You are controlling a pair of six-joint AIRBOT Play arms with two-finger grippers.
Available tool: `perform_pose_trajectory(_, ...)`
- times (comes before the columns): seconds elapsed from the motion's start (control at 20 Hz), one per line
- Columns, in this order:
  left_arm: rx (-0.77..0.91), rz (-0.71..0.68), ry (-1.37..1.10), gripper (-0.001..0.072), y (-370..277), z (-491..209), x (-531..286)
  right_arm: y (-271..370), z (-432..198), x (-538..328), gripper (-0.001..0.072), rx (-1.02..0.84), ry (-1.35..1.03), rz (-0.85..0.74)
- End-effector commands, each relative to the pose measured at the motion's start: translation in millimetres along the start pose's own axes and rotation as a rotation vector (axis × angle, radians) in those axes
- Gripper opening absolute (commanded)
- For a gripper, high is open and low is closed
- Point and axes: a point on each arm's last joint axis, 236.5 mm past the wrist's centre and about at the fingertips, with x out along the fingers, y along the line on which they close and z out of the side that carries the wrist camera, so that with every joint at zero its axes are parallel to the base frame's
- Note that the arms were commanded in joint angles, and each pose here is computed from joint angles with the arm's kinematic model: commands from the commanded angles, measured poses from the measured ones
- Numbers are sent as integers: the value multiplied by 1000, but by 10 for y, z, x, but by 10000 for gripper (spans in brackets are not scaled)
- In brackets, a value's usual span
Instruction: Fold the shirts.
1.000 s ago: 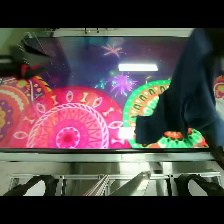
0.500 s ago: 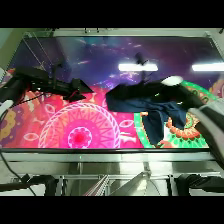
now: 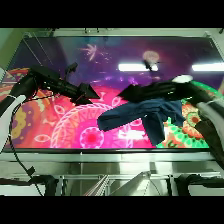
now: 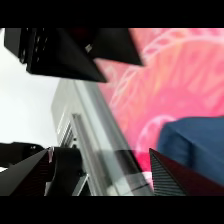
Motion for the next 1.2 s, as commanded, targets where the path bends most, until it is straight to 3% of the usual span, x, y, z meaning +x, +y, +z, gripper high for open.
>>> perform_pose_trajectory(0.0, -38, 8, 50, 719, 112, -179, 144, -546, 181, -1251, 658, 117, -140, -166)
perform_pose_trajectory(0.2, -83, 36, 76, 719, 273, -368, 392, -1368, 44, -2437, 659, 286, -314, -419)
perform_pose_trajectory(0.5, -130, 63, 117, 718, 413, -637, 661, -2197, -537, -2904, 659, 457, -236, -678)
perform_pose_trajectory(0.7, -146, 87, 118, 718, 505, -714, 792, -2488, -790, -2891, 659, 560, -177, -723)
perform_pose_trajectory(0.9, -215, 85, 177, 706, 637, -836, 938, -2507, -1036, -2504, 659, 644, -49, -611)
perform_pose_trajectory(1.0, -242, 78, 191, 540, 665, -863, 984, -2472, -1067, -2306, 651, 644, -9, -581)
perform_pose_trajectory(1.05, -240, 80, 195, 373, 667, -873, 1004, -2438, -1041, -2223, 504, 622, 3, -567)
perform_pose_trajectory(1.1, -236, 82, 187, 110, 669, -851, 1005, -2373, -991, -2131, 237, 593, 13, -539)
perform_pose_trajectory(1.15, -218, 76, 177, 14, 638, -796, 995, -2286, -906, -2042, 101, 575, 2, -497)
